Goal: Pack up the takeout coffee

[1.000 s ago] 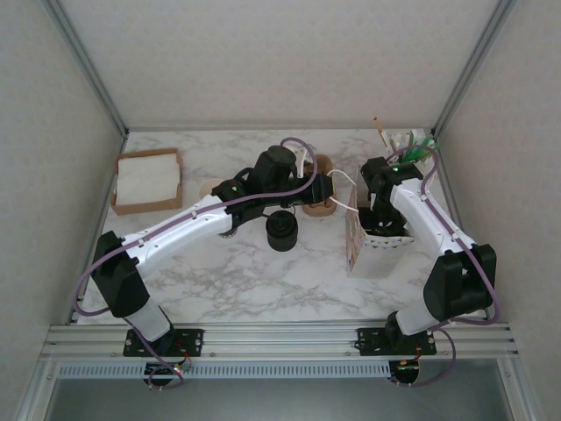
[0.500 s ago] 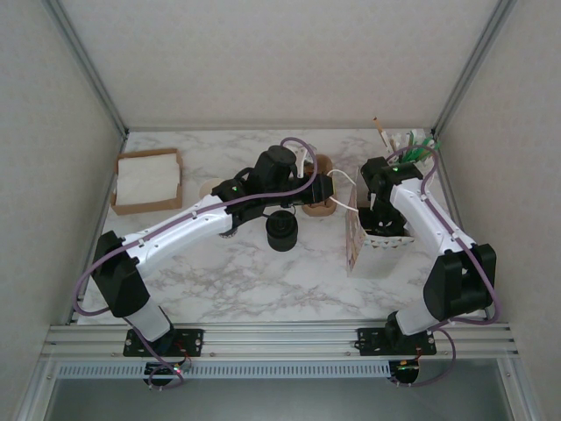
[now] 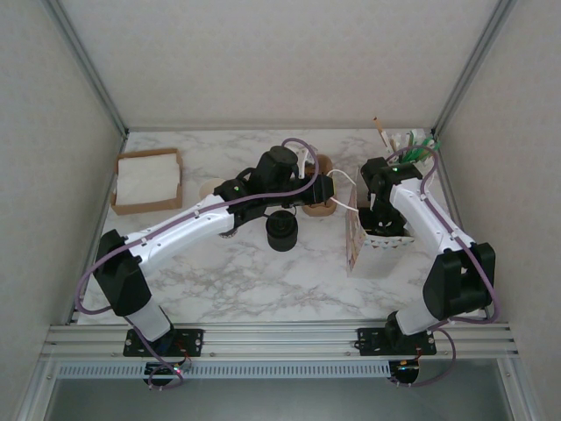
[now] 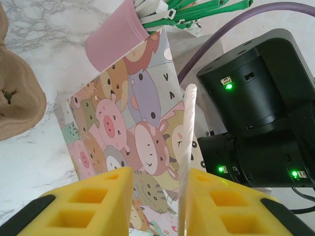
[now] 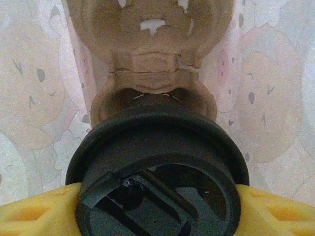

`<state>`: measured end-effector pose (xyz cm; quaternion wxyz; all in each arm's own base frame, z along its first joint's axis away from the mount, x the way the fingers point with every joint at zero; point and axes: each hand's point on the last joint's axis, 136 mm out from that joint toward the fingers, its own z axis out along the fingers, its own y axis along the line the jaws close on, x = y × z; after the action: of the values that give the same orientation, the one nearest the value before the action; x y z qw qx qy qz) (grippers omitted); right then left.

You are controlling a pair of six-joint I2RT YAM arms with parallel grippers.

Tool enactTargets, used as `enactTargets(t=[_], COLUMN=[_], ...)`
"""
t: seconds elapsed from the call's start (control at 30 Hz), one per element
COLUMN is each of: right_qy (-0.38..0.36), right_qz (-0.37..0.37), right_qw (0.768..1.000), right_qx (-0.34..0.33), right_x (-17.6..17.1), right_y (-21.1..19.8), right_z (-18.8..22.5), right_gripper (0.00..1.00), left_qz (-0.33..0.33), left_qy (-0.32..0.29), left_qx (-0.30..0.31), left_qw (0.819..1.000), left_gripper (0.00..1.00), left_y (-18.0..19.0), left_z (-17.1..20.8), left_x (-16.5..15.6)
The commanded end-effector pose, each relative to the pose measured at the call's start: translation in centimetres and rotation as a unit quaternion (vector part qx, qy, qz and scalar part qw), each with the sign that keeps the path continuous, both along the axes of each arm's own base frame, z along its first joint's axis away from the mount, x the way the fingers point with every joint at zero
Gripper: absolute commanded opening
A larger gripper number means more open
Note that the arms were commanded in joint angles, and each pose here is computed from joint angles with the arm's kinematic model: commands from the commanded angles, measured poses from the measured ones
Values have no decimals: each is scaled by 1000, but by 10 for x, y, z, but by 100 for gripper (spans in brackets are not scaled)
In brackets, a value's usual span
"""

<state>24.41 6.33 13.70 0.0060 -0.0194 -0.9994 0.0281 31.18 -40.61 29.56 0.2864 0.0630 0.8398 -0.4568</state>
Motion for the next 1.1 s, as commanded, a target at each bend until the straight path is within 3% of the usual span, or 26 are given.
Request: enactTargets(t=[0.0,0.83,1.07], right_qy=[17,27,21], right_qz=[2,-5,-5], right_qw=[1000,1000,1000], right_qx=[2,-4,-5], right_x=[-3,-6,-6], right_y=[0,-2,-3], right_z=[-10,-14,-7], right_gripper=[71,72,76], left_qz=[7,6,0], left_qy=[-10,-13,-13], left_qx=[-7,-12,-21], left_qw=[1000,1000,1000], left_gripper=[32,33,41], left_y=[-2,-1,-3], left_z=[13,17,23], left_x=[3,1,-1])
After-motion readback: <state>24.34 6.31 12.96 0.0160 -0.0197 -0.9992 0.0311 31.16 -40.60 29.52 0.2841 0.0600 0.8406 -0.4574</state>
